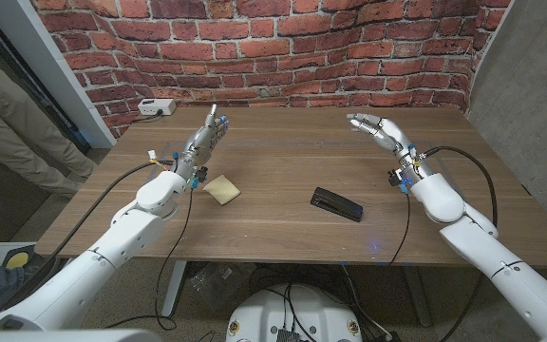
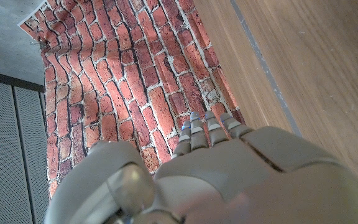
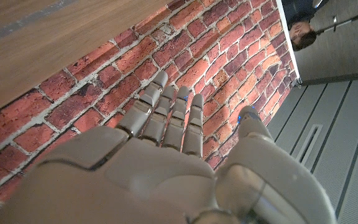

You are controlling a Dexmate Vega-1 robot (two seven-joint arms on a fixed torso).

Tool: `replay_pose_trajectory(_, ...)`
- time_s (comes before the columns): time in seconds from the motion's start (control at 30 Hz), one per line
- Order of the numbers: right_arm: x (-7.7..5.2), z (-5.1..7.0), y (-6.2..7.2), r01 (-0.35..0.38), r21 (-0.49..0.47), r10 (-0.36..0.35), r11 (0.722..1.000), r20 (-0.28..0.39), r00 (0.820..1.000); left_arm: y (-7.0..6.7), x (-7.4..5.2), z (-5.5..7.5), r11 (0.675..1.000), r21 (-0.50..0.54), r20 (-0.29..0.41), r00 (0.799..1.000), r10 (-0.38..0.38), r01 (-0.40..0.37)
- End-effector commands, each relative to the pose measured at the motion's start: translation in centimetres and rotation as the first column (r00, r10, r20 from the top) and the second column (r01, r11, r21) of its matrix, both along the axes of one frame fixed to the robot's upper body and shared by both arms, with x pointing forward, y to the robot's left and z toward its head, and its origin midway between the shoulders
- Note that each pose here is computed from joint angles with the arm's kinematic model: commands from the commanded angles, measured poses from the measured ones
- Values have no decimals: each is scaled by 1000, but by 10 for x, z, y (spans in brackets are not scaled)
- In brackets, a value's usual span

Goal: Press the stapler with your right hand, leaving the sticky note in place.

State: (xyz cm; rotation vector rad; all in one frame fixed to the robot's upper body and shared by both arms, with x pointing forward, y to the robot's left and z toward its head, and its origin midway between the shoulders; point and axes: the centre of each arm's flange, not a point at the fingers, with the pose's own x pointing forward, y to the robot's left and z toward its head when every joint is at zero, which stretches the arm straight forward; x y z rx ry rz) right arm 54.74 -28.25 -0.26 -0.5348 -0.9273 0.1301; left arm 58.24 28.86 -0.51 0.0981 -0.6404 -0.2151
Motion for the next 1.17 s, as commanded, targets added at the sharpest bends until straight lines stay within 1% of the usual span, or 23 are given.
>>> replay_pose_trajectory(0.03, 17, -6, -7, -117, 227, 142, 967, -95, 985, -2, 1, 0, 1000, 13, -3, 1000, -15, 15)
replay_pose_trajectory(0.27, 27, -8, -11, -162, 303, 213, 939, -143, 967, -4, 1, 1, 1000, 20, -4, 1000, -21, 21)
replay_pose_trajectory(0.43, 32, -10, -14, -172, 316, 230, 933, -156, 961, -4, 2, 1, 1000, 23, -5, 1000, -21, 21)
replay_pose_trajectory(0.53, 36, -11, -15, -195, 325, 262, 925, -178, 948, -4, 4, 0, 1000, 19, -9, 1000, -21, 21)
replay_pose_trajectory(0.6, 40, -13, -14, -207, 352, 287, 913, -193, 938, -4, 6, -1, 1000, 18, -16, 1000, -26, 26)
replay_pose_trajectory(0.67, 43, -15, -14, -210, 361, 296, 909, -201, 934, -4, 8, -2, 1000, 16, -20, 999, -25, 26)
replay_pose_trajectory(0.87, 46, -15, -15, -193, 356, 281, 914, -216, 935, -1, 9, -3, 1000, 10, -22, 1000, -22, 22)
replay_pose_trajectory(1.17, 49, -14, -14, -179, 345, 264, 921, -219, 939, 3, 9, 2, 1000, 13, -17, 1000, -16, 17)
